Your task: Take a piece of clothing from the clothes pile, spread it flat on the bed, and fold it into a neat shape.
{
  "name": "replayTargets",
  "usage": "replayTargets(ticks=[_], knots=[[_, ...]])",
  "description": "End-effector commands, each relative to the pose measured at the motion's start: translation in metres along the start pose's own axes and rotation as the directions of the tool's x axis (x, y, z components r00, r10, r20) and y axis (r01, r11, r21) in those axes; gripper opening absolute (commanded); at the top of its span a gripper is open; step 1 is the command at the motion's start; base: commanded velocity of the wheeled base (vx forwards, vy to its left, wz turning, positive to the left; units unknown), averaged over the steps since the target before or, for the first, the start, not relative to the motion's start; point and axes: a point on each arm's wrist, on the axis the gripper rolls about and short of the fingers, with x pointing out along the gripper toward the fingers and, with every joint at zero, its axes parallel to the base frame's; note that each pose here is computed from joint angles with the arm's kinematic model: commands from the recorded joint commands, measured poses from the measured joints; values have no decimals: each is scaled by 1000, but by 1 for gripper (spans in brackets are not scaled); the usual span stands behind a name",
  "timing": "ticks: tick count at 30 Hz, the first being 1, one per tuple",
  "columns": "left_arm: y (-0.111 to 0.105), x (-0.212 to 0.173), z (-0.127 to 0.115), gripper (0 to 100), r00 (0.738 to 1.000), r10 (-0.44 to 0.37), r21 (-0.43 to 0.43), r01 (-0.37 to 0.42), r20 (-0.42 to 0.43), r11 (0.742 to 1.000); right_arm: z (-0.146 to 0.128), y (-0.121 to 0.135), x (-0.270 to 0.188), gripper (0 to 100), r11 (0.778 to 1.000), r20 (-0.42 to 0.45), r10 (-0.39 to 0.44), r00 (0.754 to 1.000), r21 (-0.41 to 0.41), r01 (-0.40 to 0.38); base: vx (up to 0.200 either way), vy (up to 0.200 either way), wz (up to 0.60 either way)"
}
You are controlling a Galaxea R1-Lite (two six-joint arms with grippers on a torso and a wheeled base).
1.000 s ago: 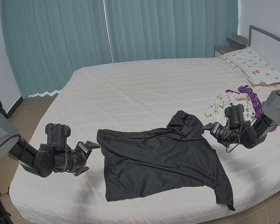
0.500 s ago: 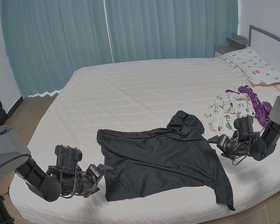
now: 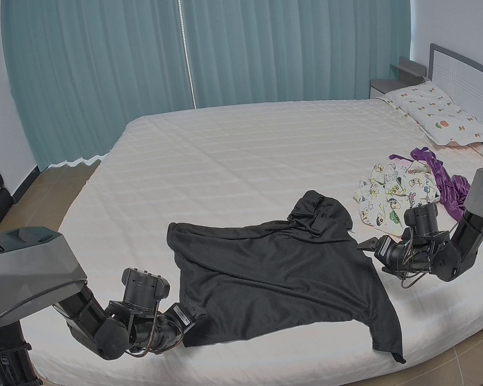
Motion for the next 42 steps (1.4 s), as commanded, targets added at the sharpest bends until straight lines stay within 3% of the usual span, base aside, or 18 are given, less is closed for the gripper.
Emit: replayTargets(ticks=[1, 5, 11, 12, 21, 26, 33, 38, 42], knots=[[-1, 7, -5, 100, 1000, 6, 12, -5, -12, 1000, -1, 0, 1, 100, 1000, -5, 0, 1000, -1, 0, 0, 0, 0], [-4, 10, -7, 100, 1000, 0, 22, 0, -13, 1000, -3, 2, 1, 100, 1000, -6, 4, 1000, -5, -4, 0, 0, 0], [0, 20, -18, 100, 997, 73, 115, -75, 22, 990, -4, 3, 1, 100, 1000, -10, 5, 1000, -6, -5, 0, 0, 0], [0, 20, -19, 0, 997, 77, 117, -79, 24, 990, -4, 3, 1, 100, 1000, -10, 5, 1000, -6, -5, 0, 0, 0], [9, 6, -18, 0, 989, 146, 142, -144, -5, 979, -3, 2, 1, 100, 1000, -7, 3, 1000, -5, -3, 0, 0, 0], [13, -15, -3, 0, 981, 192, 148, -189, -5, 971, -2, 0, 0, 100, 1000, -4, 0, 1000, -2, 0, 0, 0, 0], [32, -36, 16, 0, 957, 290, 182, -282, -18, 942, -1, 0, 1, 100, 1000, -1, -2, 1000, 0, 2, 0, 0, 0], [50, -44, 24, 0, 917, 395, 219, -377, -44, 900, 3, -6, 5, 100, 1000, 6, -15, 1000, 2, 15, 0, 0, 0], [55, -44, 29, 0, 902, 431, 206, -418, -24, 885, 3, -11, 11, 100, 1000, 2, -29, 1000, -6, 29, 0, 0, 0]])
